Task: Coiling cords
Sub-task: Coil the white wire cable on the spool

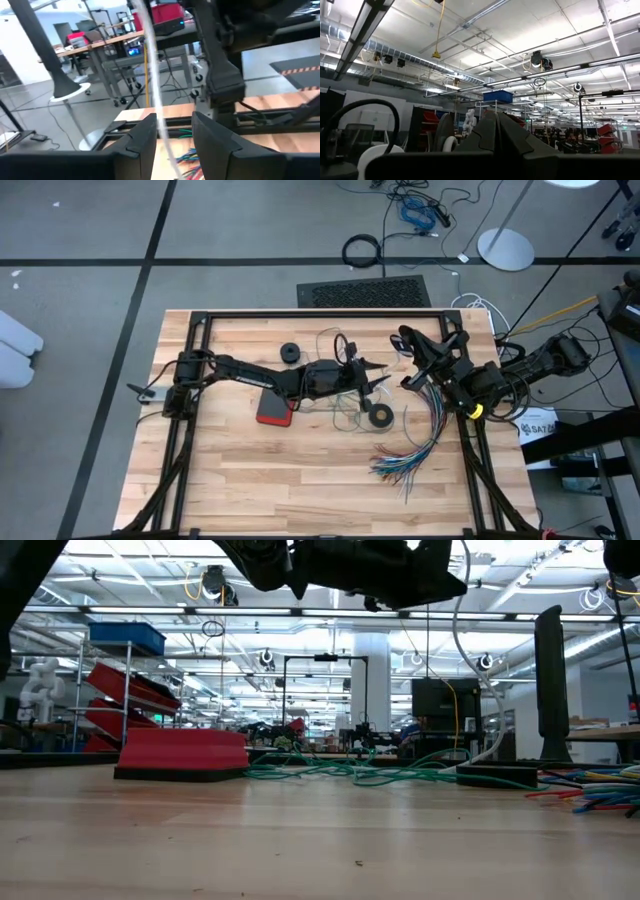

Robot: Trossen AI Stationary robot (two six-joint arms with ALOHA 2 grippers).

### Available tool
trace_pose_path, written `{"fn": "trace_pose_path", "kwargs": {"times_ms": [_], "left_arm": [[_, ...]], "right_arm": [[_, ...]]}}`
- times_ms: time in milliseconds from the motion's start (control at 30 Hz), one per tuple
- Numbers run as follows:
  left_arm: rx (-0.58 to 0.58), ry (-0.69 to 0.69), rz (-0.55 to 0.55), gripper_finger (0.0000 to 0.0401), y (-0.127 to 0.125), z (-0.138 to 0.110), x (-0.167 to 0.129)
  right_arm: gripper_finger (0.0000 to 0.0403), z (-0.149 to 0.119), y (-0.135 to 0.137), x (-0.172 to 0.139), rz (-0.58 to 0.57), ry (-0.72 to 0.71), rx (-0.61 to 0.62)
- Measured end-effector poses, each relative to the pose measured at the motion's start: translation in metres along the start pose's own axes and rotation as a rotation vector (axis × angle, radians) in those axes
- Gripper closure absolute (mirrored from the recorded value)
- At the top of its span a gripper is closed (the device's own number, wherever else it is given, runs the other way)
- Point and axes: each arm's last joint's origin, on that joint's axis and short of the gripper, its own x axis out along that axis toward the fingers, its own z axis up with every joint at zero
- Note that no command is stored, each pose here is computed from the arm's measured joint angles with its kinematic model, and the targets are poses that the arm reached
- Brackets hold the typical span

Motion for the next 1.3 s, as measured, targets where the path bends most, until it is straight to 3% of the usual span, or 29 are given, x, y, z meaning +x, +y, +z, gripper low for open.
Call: {"fn": "trace_pose_path", "kwargs": {"times_ms": [633,767,900,1033,1300], "left_arm": [[-0.041,0.022,-0.001,0.0273,-0.004,-0.016,0.009],[-0.038,0.032,-0.002,0.0307,-0.004,-0.017,0.009],[-0.008,0.059,-0.01,0.0382,-0.005,-0.019,0.008],[-0.009,0.062,-0.012,0.0395,-0.005,-0.02,0.008],[0.014,0.158,-0.035,0.0399,-0.005,-0.009,0.015]], "right_arm": [[0.0403,-0.004,0.002,0.002,0.015,0.024,-0.001],[0.0403,-0.005,0.002,0.002,0.015,0.03,-0.006],[0.0403,-0.005,0.003,0.002,0.014,0.039,-0.027],[0.0403,-0.011,0.003,0.004,-0.001,0.078,-0.066],[0.0403,-0.049,0.01,0.013,-0.081,0.266,-0.24]]}}
